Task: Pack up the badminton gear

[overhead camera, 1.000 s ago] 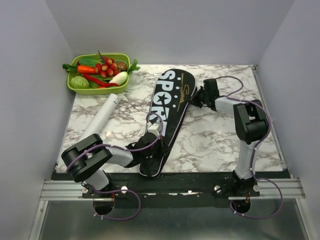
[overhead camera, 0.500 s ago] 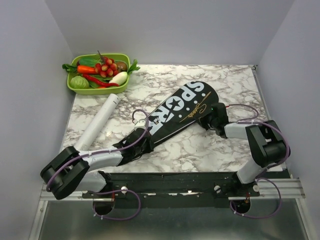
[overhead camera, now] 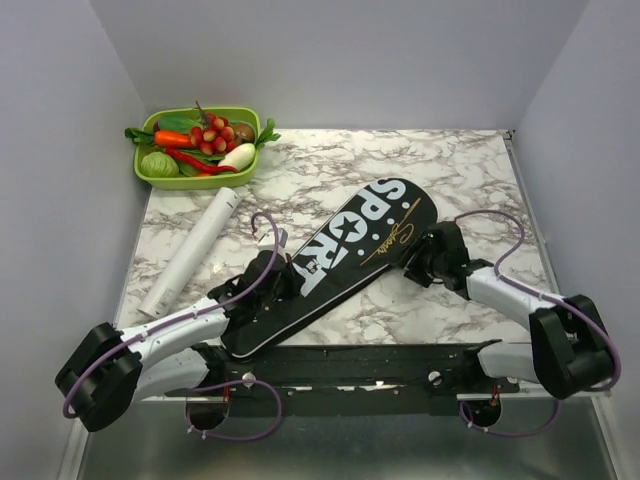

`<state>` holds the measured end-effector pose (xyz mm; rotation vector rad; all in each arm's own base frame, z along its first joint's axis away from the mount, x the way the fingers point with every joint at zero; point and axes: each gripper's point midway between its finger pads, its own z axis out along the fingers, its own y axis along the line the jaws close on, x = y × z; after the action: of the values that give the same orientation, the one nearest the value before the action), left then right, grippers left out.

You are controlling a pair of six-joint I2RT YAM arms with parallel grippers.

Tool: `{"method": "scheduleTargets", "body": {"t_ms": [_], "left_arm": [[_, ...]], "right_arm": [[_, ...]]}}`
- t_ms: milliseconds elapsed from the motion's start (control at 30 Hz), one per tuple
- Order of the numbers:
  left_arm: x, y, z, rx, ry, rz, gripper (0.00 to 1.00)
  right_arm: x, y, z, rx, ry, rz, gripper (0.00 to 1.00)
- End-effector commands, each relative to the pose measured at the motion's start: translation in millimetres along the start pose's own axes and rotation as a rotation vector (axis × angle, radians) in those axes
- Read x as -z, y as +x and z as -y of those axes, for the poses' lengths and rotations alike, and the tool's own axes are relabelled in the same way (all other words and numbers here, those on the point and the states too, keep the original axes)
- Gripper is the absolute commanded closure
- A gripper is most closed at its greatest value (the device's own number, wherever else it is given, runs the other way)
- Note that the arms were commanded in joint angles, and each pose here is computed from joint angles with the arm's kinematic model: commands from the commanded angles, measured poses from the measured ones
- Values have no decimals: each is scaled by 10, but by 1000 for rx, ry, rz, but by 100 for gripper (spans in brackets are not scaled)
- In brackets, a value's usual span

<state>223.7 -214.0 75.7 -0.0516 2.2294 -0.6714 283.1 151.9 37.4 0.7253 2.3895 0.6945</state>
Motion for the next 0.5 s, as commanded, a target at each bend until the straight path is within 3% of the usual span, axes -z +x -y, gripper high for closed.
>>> {"method": "scheduleTargets", "body": {"t_ms": [0, 267, 467], "left_arm": [[-72, -120, 330, -40, 97, -23, 98], [-709, -11, 454, -94, 70, -110, 98], [-1241, 77, 377, -154, 1, -163, 99]], "right_arm": [[368, -95, 284, 153, 190, 19, 35], [737, -556, 393, 290, 375, 167, 36], [541, -593, 295, 456, 371, 60, 39]]}}
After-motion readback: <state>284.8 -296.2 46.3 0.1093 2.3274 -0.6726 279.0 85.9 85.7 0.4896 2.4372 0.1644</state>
